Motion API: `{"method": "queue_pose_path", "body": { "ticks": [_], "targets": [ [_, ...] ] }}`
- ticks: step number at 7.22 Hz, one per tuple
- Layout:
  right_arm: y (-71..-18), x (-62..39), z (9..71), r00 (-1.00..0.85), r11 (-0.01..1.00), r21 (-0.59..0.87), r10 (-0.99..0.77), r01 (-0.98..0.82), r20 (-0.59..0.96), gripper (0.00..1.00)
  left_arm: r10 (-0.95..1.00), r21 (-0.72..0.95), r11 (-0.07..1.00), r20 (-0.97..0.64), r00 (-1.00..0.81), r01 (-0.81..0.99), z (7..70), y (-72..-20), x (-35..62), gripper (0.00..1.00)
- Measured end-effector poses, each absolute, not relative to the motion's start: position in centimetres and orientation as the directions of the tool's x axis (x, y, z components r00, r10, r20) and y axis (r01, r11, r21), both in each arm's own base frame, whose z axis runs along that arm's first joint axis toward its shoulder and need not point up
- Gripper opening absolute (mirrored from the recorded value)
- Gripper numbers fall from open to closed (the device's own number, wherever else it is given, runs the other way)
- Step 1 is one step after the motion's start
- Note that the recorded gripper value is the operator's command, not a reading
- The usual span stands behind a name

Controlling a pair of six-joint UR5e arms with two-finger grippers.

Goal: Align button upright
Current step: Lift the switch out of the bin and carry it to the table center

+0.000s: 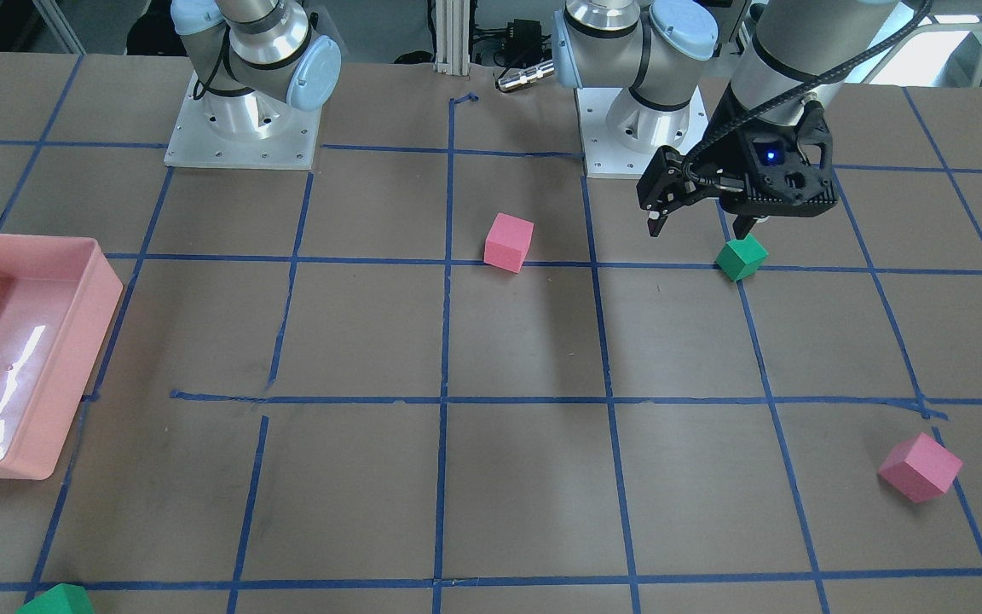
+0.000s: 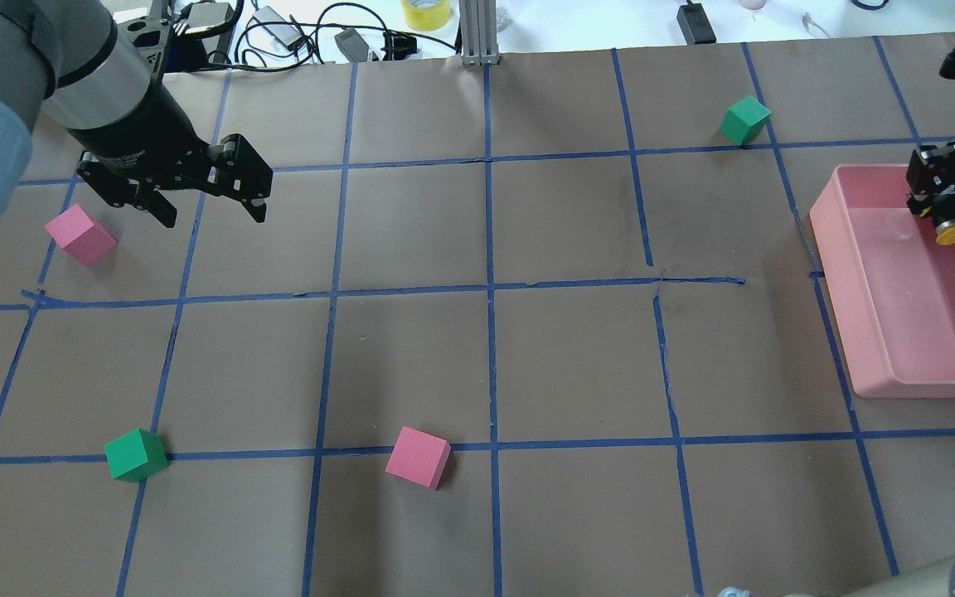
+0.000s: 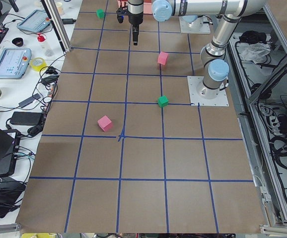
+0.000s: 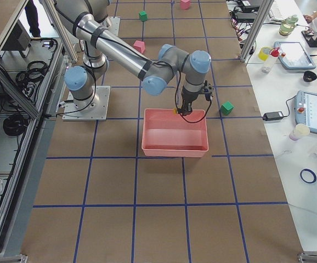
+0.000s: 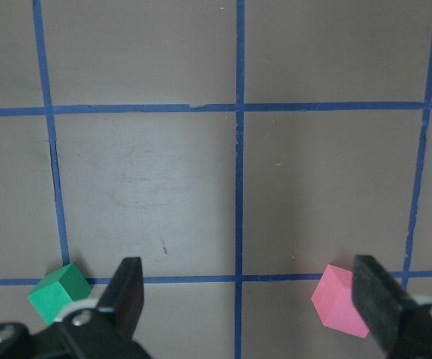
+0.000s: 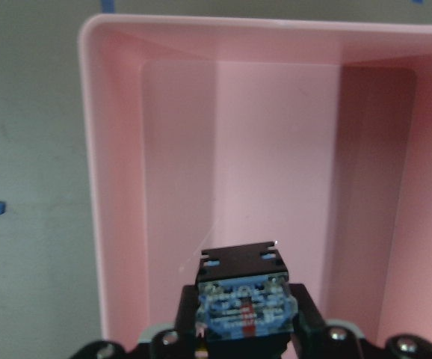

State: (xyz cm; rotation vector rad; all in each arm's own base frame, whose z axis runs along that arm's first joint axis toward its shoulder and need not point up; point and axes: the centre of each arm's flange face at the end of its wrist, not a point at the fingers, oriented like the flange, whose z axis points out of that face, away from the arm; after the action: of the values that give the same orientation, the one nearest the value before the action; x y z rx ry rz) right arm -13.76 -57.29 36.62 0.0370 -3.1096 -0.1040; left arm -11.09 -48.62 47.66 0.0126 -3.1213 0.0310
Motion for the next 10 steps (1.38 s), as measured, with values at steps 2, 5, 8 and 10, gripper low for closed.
{"method": "queue_pose_path", "body": {
  "ticks": [2,5,8,10],
  "targets": [
    [-57.7,-0.6,38.9,-1.0,0.998,0.065,-0.024,-0.023,0.013,0.0,-0.007,-0.019,1.0,0.02,-1.0,-0.008,47.6,-48.6,-11.1,1.0],
    [-57.5,20.3,34.8,-0.999,0.999,0.022,0.039,0.038,-0.034,0.0,-0.006,-0.021,1.0,0.02,-1.0,-0.006,47.7,-48.6,-11.1,1.0],
    [-56.5,33.0,28.1,-0.993,0.997,-0.013,0.075,0.076,-0.095,0.0,-0.007,-0.022,1.0,0.02,-1.0,-0.007,47.7,-48.6,-11.1,1.0],
    [-56.3,36.0,24.1,-0.993,0.998,-0.03,0.043,0.047,-0.108,0.0,-0.007,-0.022,1.0,0.02,-1.0,-0.007,47.7,-48.6,-11.1,1.0]
  ]
}}
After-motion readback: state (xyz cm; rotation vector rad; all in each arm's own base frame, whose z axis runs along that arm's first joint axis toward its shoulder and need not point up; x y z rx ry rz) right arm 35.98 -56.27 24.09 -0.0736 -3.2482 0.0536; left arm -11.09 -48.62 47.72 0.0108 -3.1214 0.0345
